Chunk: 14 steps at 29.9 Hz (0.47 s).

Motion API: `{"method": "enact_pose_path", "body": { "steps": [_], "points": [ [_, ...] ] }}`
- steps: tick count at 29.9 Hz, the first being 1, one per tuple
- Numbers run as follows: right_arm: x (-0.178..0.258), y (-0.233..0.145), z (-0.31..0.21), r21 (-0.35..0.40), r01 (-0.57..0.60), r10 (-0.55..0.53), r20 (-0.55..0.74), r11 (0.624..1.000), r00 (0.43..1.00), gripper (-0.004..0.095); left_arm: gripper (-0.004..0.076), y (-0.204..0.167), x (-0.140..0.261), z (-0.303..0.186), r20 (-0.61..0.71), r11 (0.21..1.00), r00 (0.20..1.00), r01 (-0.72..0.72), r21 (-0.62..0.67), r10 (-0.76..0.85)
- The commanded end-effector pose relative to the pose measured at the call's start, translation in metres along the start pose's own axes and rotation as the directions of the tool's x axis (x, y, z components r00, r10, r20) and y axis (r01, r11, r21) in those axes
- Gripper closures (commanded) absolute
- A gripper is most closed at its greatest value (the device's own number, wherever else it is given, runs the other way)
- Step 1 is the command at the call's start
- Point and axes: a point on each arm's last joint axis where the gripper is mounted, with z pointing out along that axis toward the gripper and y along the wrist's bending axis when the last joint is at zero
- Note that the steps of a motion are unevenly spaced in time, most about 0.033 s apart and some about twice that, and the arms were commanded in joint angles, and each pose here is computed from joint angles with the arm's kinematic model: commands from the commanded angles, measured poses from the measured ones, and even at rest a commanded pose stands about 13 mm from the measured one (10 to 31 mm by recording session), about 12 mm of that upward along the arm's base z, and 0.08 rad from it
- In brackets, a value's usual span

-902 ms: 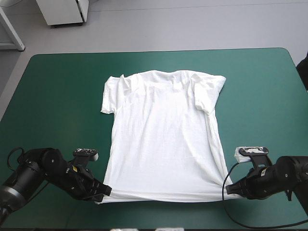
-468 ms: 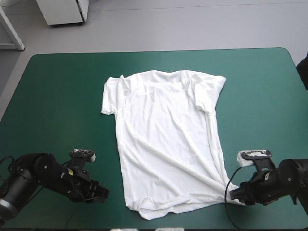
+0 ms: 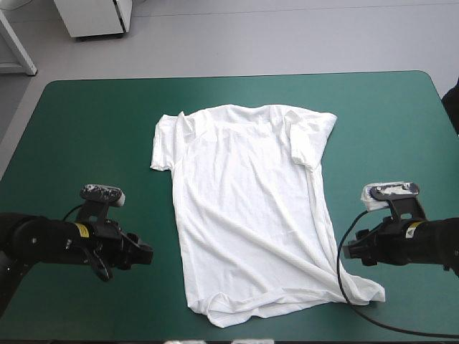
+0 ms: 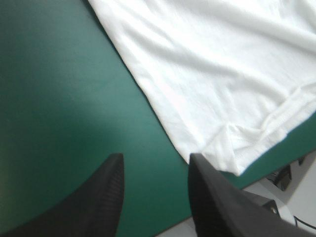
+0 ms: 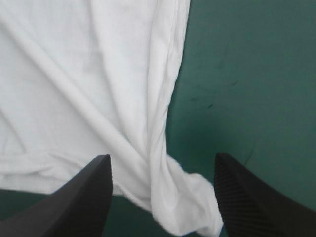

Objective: Fold the cloth

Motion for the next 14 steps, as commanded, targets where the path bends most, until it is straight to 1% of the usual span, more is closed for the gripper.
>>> {"method": "enact_pose_path", "body": {
  "steps": [1, 6, 10, 14],
  "points": [
    [-0.031, -0.002, -0.005, 0.03, 0.004, -0.007, 0.115, 1.0, 0.993, 0.0329, 0.0411, 0.0, -0.033, -0.005, 0.061, 0.999, 0.998, -0.008, -0.034, 0.01],
    [-0.073, -0.007, 0.012, 0.032, -0.007, 0.002, 0.16, 0.999, 0.987, 0.0329, 0.0411, 0.006, -0.082, 0.019, 0.099, 0.999, 0.995, 0.007, -0.047, -0.003],
    [-0.105, -0.01, 0.024, 0.04, 0.012, -0.019, 0.164, 0.999, 0.986, 0.033, 0.0411, 0.016, -0.108, 0.05, 0.063, 0.997, 0.998, 0.002, -0.071, 0.002],
    [-0.13, -0.011, 0.027, 0.047, 0.047, -0.055, 0.18, 0.998, 0.982, 0.033, 0.0409, 0.026, -0.124, 0.078, 0.011, 0.995, 1.0, -0.008, -0.098, 0.009]
  ]
}}
